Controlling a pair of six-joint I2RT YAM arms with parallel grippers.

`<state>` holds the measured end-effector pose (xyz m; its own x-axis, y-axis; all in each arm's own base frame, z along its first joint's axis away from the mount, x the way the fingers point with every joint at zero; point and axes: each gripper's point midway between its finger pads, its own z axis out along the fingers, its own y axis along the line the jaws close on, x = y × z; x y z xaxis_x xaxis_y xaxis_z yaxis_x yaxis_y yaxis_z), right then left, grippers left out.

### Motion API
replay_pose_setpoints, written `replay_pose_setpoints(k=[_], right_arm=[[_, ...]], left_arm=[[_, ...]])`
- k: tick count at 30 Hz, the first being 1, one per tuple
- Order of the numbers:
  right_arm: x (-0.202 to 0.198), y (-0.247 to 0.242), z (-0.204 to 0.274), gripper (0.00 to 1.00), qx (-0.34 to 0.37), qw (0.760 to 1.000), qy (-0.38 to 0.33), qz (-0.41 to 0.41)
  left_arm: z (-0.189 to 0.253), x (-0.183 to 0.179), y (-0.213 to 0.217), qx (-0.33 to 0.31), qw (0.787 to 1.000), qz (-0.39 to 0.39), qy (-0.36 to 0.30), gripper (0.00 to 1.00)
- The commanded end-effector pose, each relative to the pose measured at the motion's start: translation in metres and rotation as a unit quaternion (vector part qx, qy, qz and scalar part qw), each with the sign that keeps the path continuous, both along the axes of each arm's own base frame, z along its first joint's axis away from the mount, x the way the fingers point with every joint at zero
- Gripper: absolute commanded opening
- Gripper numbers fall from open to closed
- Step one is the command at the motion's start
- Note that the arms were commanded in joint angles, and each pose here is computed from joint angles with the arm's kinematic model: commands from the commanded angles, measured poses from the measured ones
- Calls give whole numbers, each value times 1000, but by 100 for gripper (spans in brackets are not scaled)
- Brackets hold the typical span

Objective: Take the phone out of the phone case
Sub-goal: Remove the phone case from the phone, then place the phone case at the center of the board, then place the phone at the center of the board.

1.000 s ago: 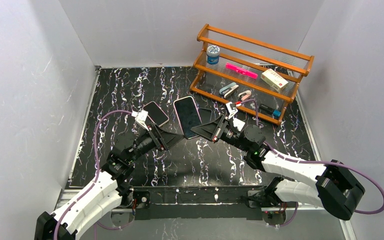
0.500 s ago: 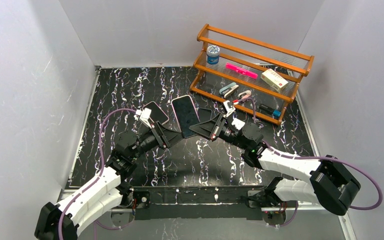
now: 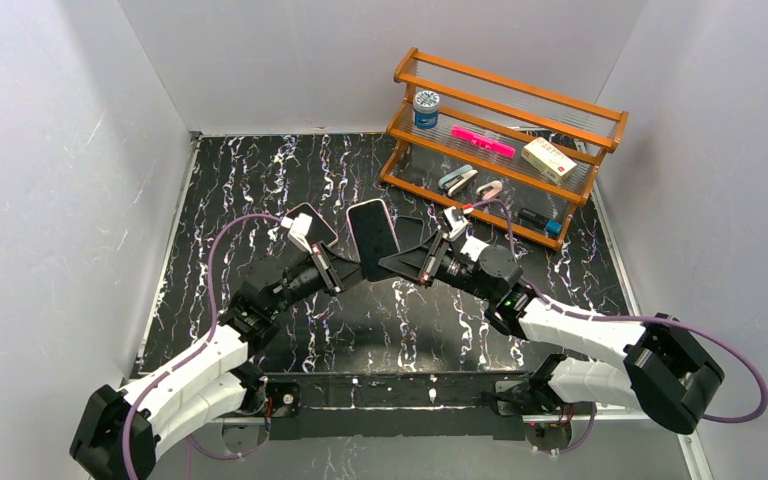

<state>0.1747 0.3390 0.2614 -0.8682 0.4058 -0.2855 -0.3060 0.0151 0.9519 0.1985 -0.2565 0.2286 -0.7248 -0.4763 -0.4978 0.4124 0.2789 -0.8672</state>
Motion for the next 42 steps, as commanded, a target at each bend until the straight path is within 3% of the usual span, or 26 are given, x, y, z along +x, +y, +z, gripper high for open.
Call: replay_pose_setpoints(k=[1, 8, 17, 24, 31, 42], right_arm=[[-22, -11, 38, 1, 28, 997, -63, 16], [-15, -27, 25, 1, -20, 998, -60, -27], [-12, -49, 14, 1, -55, 994, -61, -66], [-9, -67, -42, 1, -133, 986, -15, -96], [-22, -77, -111, 1, -171, 980, 53, -88], [-43, -62, -172, 1, -194, 973, 123, -38]], left_arm=[[-26, 31, 22, 88, 992, 94, 9, 0], [-76, 48, 61, 227, 956, 180, 54, 0], [-127, 42, 83, 312, 920, 199, 131, 0], [-136, 26, 76, 329, 921, 147, 147, 0], [-174, -17, 65, 337, 917, 63, 206, 0], [-209, -48, 67, 355, 902, 73, 235, 0]])
